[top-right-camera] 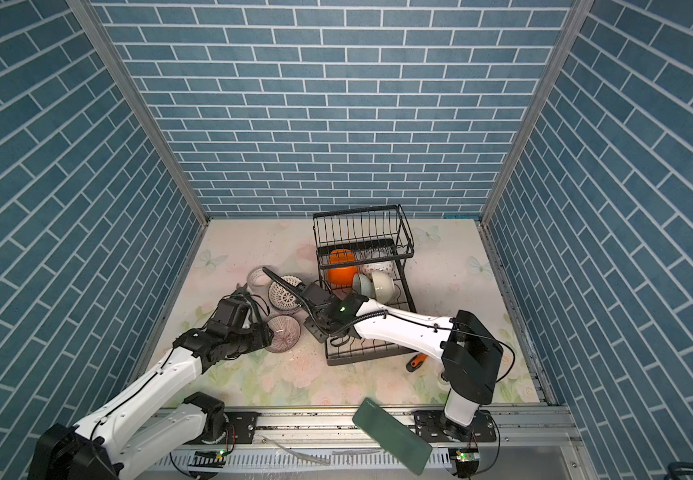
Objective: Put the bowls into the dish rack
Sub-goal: 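Lower the right gripper onto the purple-striped bowl rim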
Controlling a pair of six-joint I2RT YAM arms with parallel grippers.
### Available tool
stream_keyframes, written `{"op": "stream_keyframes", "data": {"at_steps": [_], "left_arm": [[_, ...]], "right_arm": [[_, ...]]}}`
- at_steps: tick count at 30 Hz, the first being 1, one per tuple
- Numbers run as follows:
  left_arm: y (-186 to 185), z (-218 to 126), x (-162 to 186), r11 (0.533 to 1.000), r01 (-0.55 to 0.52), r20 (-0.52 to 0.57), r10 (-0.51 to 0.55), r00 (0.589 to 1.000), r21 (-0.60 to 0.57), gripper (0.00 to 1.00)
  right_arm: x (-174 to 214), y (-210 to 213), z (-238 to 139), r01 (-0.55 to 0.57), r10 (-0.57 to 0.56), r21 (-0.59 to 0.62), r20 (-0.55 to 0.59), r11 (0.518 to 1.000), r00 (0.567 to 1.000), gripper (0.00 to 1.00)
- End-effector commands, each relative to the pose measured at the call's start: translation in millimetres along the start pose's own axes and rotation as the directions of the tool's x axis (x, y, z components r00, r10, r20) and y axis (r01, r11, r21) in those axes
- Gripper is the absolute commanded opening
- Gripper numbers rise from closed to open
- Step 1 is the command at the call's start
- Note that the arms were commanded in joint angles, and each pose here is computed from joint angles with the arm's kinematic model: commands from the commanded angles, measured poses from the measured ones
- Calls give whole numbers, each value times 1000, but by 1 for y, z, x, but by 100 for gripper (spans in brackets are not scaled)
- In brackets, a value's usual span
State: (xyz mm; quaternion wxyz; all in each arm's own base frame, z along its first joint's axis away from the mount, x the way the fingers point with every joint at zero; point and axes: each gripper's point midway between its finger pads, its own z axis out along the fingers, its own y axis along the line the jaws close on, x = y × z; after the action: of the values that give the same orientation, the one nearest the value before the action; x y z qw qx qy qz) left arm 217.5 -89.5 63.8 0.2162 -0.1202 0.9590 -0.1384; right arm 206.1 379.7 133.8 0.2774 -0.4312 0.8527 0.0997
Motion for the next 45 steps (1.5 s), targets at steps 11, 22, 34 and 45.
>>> {"op": "stream_keyframes", "data": {"at_steps": [11,22,34,45], "left_arm": [[7,11,-5,996,8,-42,-12,999,-84,45],[6,18,-1,997,2,-61,-6,998,-72,22],[6,8,4,999,-24,-41,23,999,-34,1],[-12,-16,1,995,-43,15,42,999,85,0]], "right_arm": [[-16,-3,-31,11,-12,5,166,1000,986,56],[-15,-8,-29,1,-9,54,151,999,989,56],[-27,0,-20,-5,-2,56,136,998,991,56],[-50,17,-12,-56,56,-6,131,998,990,53]]}}
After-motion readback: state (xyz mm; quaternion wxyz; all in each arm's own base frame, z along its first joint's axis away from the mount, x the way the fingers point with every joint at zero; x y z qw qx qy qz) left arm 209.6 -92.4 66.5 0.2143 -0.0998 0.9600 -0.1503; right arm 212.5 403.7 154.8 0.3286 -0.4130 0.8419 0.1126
